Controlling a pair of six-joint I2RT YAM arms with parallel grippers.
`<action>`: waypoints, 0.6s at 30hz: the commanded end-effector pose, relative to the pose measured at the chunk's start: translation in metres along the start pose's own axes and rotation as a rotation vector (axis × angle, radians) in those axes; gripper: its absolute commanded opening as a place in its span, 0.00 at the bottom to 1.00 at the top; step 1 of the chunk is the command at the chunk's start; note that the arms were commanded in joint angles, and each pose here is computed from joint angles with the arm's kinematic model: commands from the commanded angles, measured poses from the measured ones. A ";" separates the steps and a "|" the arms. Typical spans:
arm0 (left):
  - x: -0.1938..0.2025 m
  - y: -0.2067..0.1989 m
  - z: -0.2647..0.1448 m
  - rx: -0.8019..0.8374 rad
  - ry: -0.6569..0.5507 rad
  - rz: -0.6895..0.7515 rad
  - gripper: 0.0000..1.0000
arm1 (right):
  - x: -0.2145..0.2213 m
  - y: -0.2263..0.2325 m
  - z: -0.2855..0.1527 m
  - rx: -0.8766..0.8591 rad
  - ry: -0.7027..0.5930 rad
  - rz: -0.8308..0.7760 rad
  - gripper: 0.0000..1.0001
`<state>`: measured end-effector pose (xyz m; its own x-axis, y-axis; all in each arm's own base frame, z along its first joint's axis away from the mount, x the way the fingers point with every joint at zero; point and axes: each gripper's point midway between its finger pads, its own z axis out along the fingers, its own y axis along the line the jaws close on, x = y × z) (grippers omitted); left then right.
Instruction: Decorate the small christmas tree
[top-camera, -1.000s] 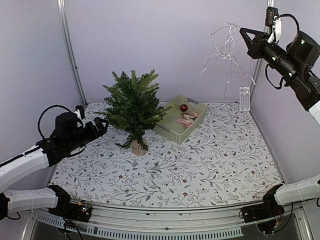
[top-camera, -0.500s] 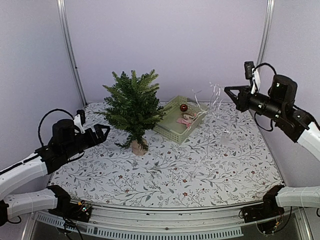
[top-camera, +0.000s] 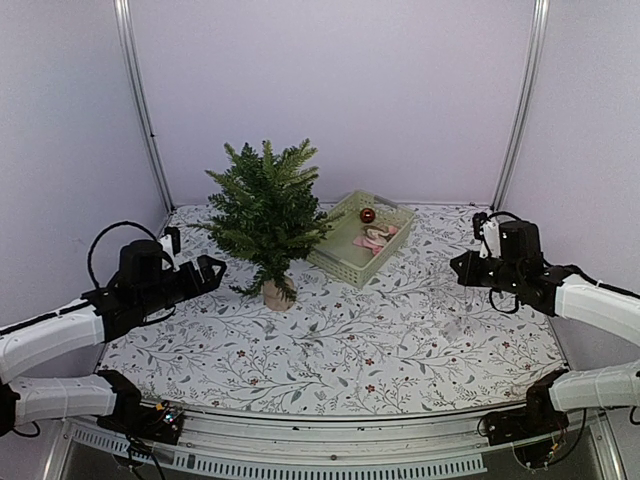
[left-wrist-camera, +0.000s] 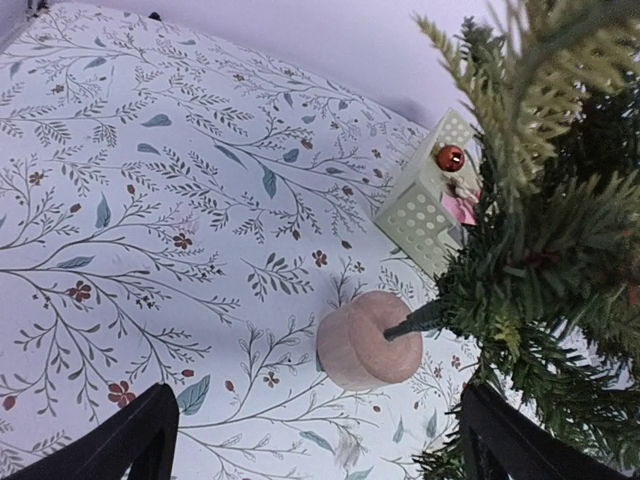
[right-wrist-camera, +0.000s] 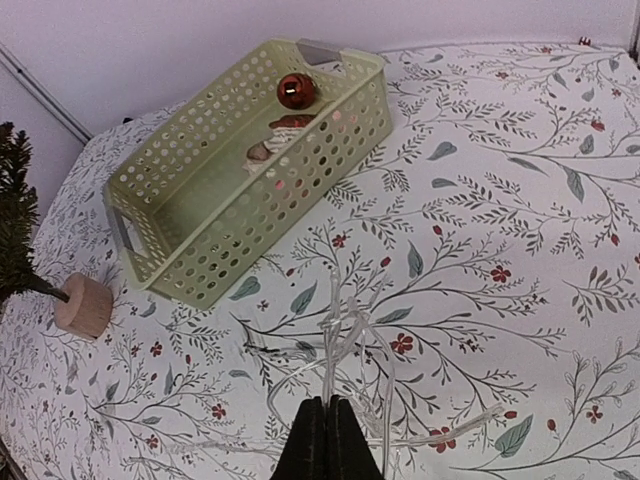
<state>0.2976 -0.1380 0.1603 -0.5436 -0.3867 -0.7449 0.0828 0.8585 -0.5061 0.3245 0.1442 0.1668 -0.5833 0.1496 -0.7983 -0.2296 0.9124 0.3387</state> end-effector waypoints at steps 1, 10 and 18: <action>-0.003 -0.003 0.004 -0.004 -0.004 0.011 0.99 | 0.013 -0.014 0.014 0.006 0.002 0.072 0.04; 0.000 0.002 0.018 0.000 0.043 -0.028 0.99 | 0.000 -0.025 0.019 0.075 -0.001 0.039 0.78; 0.001 0.007 0.024 0.045 0.063 -0.087 0.99 | -0.064 0.034 0.029 -0.124 -0.064 -0.120 0.91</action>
<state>0.3106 -0.1361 0.1345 -0.6137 -0.4062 -0.6771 0.0355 0.8425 -0.5376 0.3613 0.1471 0.1790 -0.5654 0.1366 -0.8134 -0.2377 0.9174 0.3193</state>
